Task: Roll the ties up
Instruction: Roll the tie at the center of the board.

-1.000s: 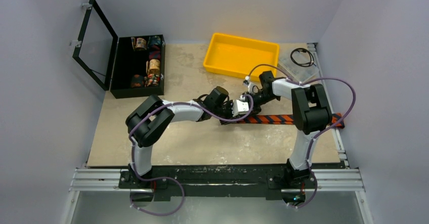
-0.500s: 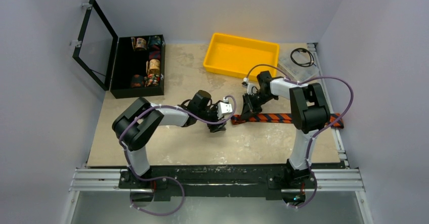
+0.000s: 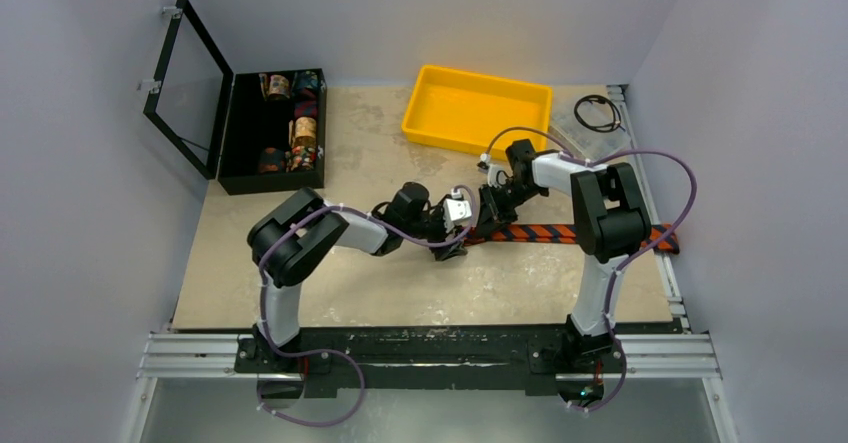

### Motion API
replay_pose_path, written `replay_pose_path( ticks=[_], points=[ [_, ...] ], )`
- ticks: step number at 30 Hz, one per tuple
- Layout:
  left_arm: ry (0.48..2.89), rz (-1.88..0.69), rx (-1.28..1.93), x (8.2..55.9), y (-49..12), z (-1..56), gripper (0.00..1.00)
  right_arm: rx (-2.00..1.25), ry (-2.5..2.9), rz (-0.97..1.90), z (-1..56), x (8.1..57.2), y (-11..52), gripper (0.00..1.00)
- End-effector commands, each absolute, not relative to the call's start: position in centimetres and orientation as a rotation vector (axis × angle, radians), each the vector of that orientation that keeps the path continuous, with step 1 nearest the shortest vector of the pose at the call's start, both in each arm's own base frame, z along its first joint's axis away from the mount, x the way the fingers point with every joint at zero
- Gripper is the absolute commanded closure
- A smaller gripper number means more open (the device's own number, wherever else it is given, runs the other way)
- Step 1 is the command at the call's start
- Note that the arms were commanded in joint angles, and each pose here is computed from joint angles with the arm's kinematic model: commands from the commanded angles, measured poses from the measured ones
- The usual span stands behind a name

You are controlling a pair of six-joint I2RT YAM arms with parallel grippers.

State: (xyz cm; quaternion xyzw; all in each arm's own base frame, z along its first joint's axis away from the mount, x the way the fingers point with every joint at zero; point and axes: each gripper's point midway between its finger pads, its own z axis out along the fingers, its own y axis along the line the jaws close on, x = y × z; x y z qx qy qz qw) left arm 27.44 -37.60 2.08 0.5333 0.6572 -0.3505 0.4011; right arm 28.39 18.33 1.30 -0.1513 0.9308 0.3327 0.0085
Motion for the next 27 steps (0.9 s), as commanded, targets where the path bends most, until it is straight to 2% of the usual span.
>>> replay_pose_path(
  ticks=[1,2,6,8,11,13,16,20,24,26,27],
  points=[
    [1.686,-0.883,1.349,27.2,-39.6,1.0,0.33,-0.551,2.942,0.875,-2.6,28.2,17.5,1.00],
    [1.693,-0.879,1.362,27.2,-39.7,0.7,0.35,-0.556,2.932,0.891,-2.5,28.1,17.8,1.00],
    [1.741,-0.820,1.465,26.9,-38.5,-0.4,0.64,-0.574,2.878,1.006,-1.1,27.5,19.1,1.00],
    [1.761,-0.790,1.519,25.9,-36.7,-1.2,0.72,-0.577,2.848,1.058,-0.1,27.4,19.7,0.96],
    [1.814,-0.758,1.573,24.4,-34.5,-2.5,0.76,-0.575,2.819,1.129,1.2,27.2,20.0,0.76],
    [1.836,-0.736,1.587,24.0,-33.7,-3.1,0.78,-0.557,2.796,1.186,2.1,27.2,20.1,0.69],
    [1.864,-0.723,1.586,24.0,-33.4,-3.3,0.79,-0.546,2.768,1.245,2.9,26.9,20.1,0.70],
    [1.864,-0.726,1.585,24.0,-33.5,-3.1,0.79,-0.552,2.766,1.294,2.9,26.6,20.5,0.79],
    [1.868,-0.722,1.595,23.9,-33.3,-3.2,0.79,-0.562,2.747,1.294,3.7,27.3,20.3,0.69],
    [1.869,-0.721,1.599,23.8,-33.1,-3.3,0.79,-0.559,2.739,1.275,3.9,27.7,20.1,0.69],
    [1.868,-0.723,1.600,23.7,-33.1,-3.2,0.79,-0.564,2.742,1.256,3.8,27.9,19.9,0.73]
  ],
)
